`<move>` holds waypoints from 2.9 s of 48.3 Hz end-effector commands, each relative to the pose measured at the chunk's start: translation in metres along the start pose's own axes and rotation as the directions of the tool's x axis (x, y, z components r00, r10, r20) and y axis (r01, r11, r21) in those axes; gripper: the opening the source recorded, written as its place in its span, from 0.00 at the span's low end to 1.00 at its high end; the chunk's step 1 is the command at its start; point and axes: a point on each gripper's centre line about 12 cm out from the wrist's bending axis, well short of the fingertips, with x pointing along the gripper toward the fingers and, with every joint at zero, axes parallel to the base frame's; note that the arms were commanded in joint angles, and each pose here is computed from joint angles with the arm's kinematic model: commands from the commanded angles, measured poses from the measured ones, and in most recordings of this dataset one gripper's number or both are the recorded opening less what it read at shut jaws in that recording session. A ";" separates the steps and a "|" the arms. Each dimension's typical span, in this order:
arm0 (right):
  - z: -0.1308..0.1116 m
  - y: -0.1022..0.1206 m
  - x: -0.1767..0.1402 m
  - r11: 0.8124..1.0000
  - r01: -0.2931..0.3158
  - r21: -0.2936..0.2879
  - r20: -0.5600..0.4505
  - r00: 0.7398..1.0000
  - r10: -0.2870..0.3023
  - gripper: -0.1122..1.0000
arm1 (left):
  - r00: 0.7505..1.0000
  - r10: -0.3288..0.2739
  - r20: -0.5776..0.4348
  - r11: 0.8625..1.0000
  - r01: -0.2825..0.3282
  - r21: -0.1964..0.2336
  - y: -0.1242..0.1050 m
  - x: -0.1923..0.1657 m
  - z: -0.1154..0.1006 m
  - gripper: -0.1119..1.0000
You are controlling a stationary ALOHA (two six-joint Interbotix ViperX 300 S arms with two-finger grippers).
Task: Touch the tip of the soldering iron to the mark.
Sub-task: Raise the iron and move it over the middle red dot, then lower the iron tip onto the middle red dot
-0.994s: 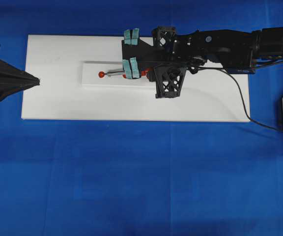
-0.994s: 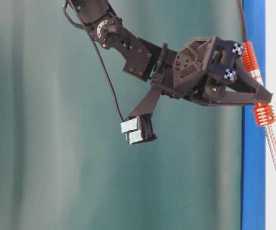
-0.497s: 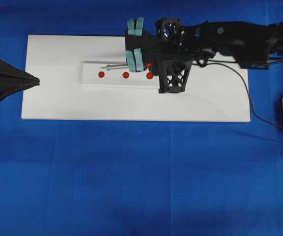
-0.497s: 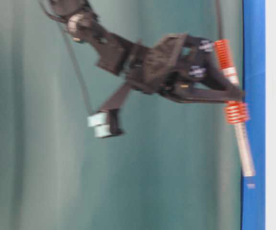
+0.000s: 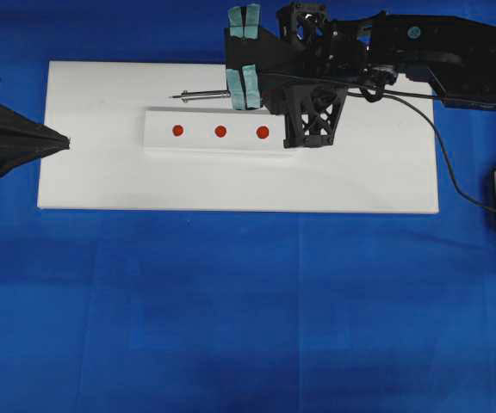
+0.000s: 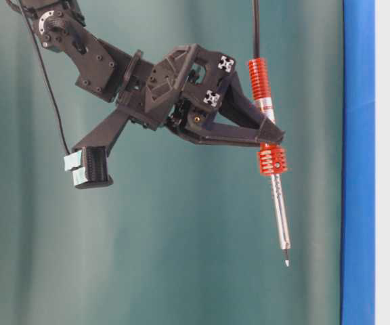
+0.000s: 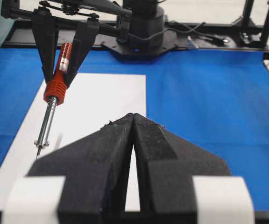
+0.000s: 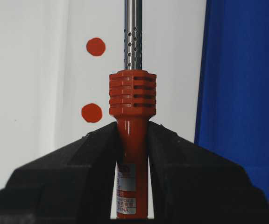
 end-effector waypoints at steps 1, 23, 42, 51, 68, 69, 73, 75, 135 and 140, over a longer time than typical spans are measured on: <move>0.011 -0.002 -0.017 1.000 0.010 0.003 0.054 0.998 -0.010 0.16 | 1.000 0.001 0.017 1.000 -0.001 0.000 0.000 0.001 0.004 0.10; -0.017 0.001 -0.024 1.000 0.005 0.003 0.015 1.000 -0.005 0.16 | 1.000 0.001 0.017 1.000 -0.001 0.000 0.000 0.001 0.004 0.10; -0.055 0.004 -0.040 0.999 0.005 0.041 -0.009 1.000 -0.005 0.16 | 1.000 0.001 0.017 1.000 -0.001 0.000 0.000 0.001 0.004 0.10; -0.059 0.005 -0.043 0.999 0.005 0.042 -0.006 1.000 -0.005 0.16 | 1.000 0.001 0.017 1.000 -0.001 0.000 0.000 0.001 0.004 0.10; -0.055 0.004 -0.040 0.999 0.006 0.040 0.005 1.000 -0.006 0.16 | 1.000 0.001 0.017 1.000 -0.001 0.000 0.000 0.001 0.004 0.10; -0.055 0.004 -0.040 0.999 0.006 0.040 0.005 1.000 -0.006 0.16 | 1.000 0.001 0.017 1.000 -0.001 0.000 0.000 0.001 0.004 0.10; -0.055 0.004 -0.040 0.999 0.006 0.040 0.006 1.000 -0.006 0.16 | 1.000 0.001 0.017 1.000 -0.001 0.000 0.000 0.001 0.004 0.10; -0.055 0.004 -0.040 0.999 0.006 0.040 0.006 1.000 -0.006 0.16 | 1.000 0.001 0.017 1.000 -0.001 0.000 0.000 0.001 0.004 0.10; -0.068 0.014 0.040 0.999 -0.023 0.030 -0.085 0.996 0.025 0.16 | 1.000 0.001 0.017 1.000 -0.001 0.002 0.000 0.001 0.004 0.10; -0.069 0.016 0.043 0.999 -0.026 0.029 -0.087 0.996 0.028 0.16 | 1.000 0.001 0.017 1.000 -0.001 0.003 0.000 0.001 0.004 0.10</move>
